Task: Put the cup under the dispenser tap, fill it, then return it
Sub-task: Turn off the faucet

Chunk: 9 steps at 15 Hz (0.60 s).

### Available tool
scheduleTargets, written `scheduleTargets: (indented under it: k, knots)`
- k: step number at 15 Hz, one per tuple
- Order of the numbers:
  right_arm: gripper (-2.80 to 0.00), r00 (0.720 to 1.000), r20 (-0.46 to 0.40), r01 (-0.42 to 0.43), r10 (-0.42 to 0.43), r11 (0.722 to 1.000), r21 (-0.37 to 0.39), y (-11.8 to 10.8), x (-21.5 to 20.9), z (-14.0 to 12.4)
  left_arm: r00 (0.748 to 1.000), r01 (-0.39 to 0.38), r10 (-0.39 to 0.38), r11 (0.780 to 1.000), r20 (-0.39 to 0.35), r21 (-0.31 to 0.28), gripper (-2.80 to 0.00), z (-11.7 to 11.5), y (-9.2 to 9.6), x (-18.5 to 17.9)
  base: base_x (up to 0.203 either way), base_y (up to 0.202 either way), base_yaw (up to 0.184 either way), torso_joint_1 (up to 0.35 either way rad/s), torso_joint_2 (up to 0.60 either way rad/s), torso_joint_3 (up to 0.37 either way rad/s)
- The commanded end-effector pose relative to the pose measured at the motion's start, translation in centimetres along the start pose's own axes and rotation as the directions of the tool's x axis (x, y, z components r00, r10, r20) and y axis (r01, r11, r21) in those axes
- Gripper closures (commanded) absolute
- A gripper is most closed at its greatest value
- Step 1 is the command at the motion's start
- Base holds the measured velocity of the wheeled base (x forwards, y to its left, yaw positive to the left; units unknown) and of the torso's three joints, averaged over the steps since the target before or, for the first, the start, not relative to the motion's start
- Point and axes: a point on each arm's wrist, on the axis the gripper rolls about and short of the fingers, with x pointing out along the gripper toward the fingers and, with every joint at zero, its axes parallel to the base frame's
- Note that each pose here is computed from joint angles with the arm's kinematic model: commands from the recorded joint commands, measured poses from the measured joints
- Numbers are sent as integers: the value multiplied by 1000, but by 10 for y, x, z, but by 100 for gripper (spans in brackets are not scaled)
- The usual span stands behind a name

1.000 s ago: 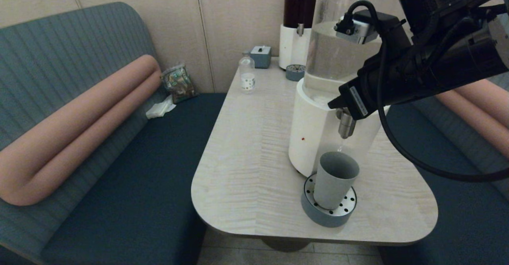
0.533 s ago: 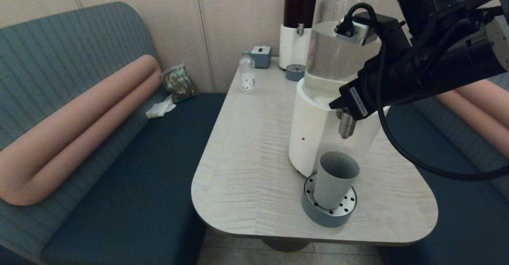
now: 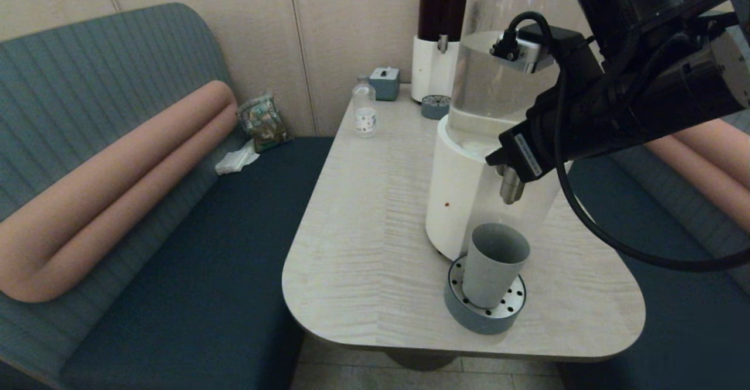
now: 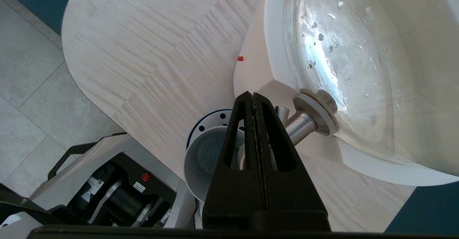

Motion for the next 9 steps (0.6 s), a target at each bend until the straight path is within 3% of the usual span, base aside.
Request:
scheduleTargets:
  k: [1,9]
  knots:
    - [0,1000,-6,14,-15,1000,-2,0,0,0,1000,0,0,1000,-2,1,0,0,0,0,0,0,0,0,0,0]
    - [0,992,-21,126,-127,992,-6,-3,2,0,1000,0,0,1000,-3,1,0,0,0,0,0,0,0,0,0,0]
